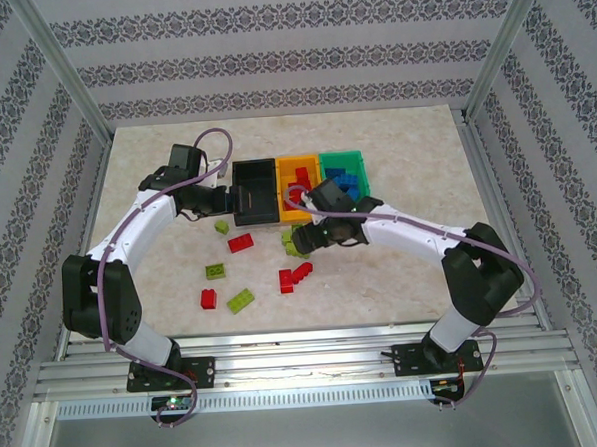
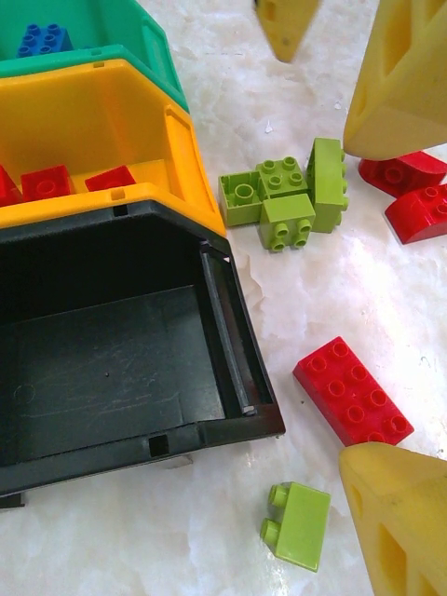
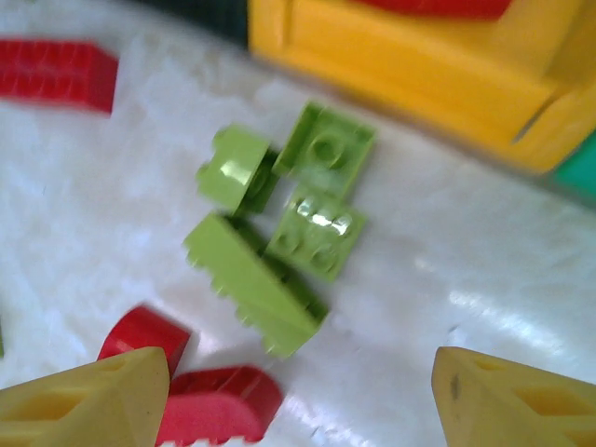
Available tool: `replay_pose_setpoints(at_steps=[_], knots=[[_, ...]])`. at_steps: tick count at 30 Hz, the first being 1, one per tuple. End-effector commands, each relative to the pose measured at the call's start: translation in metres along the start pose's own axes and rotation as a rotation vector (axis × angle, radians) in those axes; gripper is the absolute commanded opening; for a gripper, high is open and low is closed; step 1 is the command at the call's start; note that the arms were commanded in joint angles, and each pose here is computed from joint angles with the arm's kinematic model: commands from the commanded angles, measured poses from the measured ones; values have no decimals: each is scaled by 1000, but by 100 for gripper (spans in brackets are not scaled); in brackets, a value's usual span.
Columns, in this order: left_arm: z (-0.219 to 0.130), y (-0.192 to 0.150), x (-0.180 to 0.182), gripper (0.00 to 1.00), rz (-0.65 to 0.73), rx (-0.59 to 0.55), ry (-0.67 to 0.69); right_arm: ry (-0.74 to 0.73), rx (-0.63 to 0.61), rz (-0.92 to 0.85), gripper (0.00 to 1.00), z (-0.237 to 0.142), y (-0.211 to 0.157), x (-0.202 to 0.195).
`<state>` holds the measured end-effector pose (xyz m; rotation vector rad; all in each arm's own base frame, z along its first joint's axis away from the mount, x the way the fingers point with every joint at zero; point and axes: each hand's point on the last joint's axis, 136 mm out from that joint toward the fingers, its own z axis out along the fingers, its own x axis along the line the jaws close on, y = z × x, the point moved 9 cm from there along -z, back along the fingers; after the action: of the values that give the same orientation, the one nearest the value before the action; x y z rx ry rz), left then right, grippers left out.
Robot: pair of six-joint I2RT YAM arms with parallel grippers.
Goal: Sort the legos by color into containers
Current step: Place the lego in the container, then pick up the lego from the bottom-center of the table.
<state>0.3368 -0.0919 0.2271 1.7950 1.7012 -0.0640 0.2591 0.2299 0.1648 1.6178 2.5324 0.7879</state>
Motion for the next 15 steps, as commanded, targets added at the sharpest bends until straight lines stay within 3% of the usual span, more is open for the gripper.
replay_pose_setpoints(at_steps=[1, 15], knots=[[-1, -1, -6, 80, 30, 2, -20, 32, 59, 8, 75, 7, -25, 11], [5, -2, -3, 80, 24, 22, -20, 60, 160, -16, 80, 30, -51, 31]])
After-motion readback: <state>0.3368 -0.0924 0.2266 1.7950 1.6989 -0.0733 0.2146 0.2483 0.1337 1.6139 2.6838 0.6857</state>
